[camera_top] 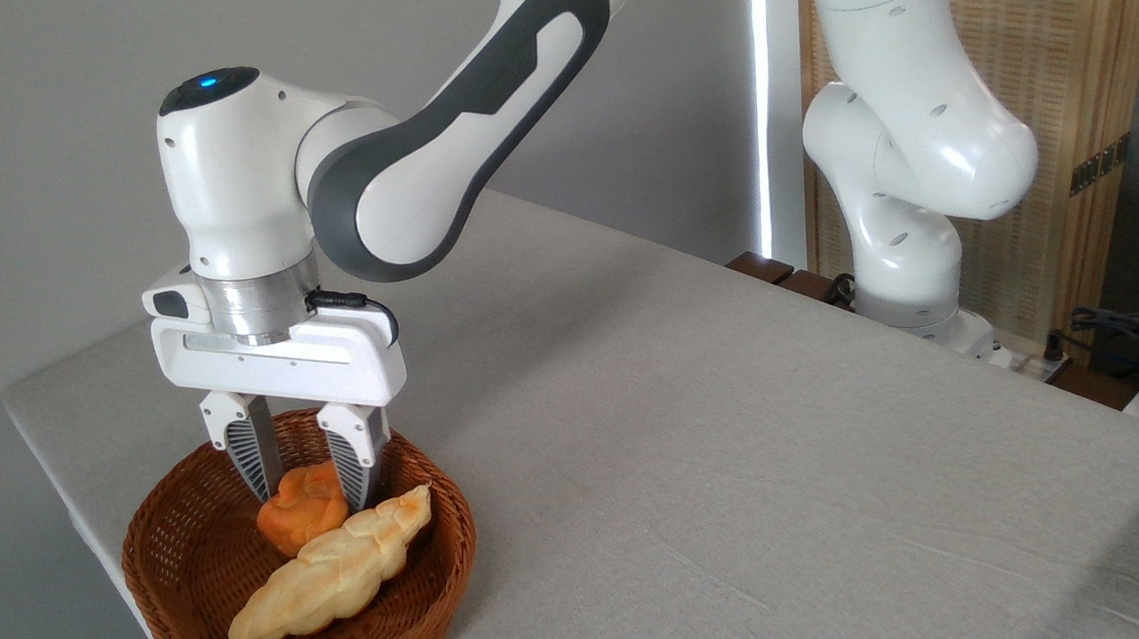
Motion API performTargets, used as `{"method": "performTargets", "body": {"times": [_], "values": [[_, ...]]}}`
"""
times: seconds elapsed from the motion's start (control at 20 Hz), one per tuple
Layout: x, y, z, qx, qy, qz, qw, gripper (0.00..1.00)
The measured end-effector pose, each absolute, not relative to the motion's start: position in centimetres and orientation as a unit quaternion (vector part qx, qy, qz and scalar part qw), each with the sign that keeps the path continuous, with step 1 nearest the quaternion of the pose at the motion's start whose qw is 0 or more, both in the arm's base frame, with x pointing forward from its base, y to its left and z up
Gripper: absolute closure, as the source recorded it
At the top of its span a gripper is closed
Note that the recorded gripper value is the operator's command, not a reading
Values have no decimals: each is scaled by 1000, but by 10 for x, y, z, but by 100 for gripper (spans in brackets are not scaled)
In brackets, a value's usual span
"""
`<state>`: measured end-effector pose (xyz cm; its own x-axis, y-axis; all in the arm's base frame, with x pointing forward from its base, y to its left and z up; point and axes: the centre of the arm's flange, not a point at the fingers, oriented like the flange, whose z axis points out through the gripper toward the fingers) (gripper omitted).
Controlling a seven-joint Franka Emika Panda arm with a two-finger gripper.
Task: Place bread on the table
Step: 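Close the gripper fingers around the orange bread roll, then lift the orange roll out of the basket and carry it beside the basket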
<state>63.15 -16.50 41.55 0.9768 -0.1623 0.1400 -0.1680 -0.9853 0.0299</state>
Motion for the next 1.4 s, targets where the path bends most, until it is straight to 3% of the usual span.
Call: {"method": "performTargets", "body": {"times": [0.45,0.8,1.1,1.4], "values": [[635,-166,428,992,-84,91,24,49],[617,-160,497,983,-127,131,16,48],[575,-147,525,970,-237,51,-8,46],[534,-155,500,943,-332,0,-14,45]]}}
